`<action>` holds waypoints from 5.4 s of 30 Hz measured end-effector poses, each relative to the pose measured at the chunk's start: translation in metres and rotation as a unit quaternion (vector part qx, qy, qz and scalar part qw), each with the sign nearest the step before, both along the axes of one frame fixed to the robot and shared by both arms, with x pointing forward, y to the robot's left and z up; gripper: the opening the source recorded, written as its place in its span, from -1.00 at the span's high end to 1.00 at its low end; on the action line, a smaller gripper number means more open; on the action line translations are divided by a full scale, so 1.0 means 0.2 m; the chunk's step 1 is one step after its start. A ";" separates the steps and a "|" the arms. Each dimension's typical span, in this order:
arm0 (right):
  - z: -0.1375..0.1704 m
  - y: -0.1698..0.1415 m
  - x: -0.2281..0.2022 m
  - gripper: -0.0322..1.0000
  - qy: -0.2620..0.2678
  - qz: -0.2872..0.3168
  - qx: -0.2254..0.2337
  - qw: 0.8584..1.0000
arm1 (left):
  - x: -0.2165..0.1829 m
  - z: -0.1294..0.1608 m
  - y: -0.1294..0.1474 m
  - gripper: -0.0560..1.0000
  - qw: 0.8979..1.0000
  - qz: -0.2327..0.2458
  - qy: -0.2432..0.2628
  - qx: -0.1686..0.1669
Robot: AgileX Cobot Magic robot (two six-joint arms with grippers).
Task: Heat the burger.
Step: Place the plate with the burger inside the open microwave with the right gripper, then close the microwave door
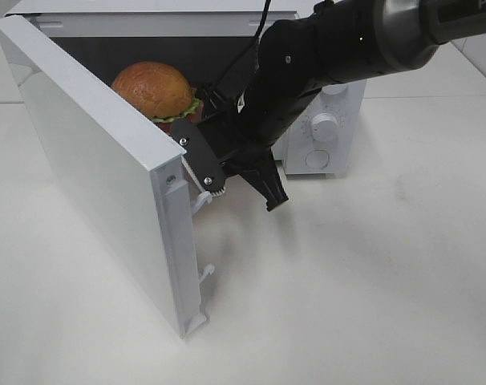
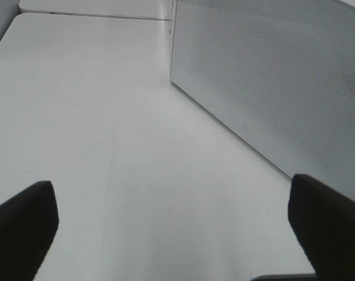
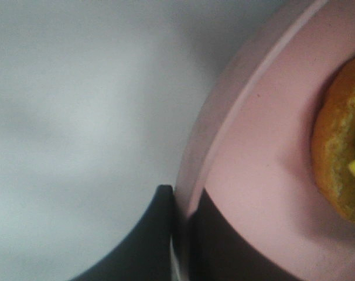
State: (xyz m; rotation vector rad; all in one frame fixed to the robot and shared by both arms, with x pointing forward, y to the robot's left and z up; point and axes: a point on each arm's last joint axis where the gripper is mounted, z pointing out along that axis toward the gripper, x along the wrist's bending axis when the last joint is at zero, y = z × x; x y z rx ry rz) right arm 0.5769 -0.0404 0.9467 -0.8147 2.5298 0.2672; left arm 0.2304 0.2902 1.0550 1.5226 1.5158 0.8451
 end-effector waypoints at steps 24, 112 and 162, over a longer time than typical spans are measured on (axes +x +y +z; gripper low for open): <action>-0.05 0.17 0.28 0.88 -0.013 -0.103 0.026 0.994 | 0.00 0.00 0.00 -0.98 1.000 0.000 0.000 0.000; -0.05 0.09 0.20 -0.39 -0.048 -0.110 0.050 0.991 | 0.00 0.00 0.00 -0.98 1.000 0.001 0.000 0.002; 0.28 -0.61 -0.66 -0.53 0.071 -0.430 0.211 0.875 | 0.00 0.00 0.00 -0.98 1.000 0.001 0.000 0.002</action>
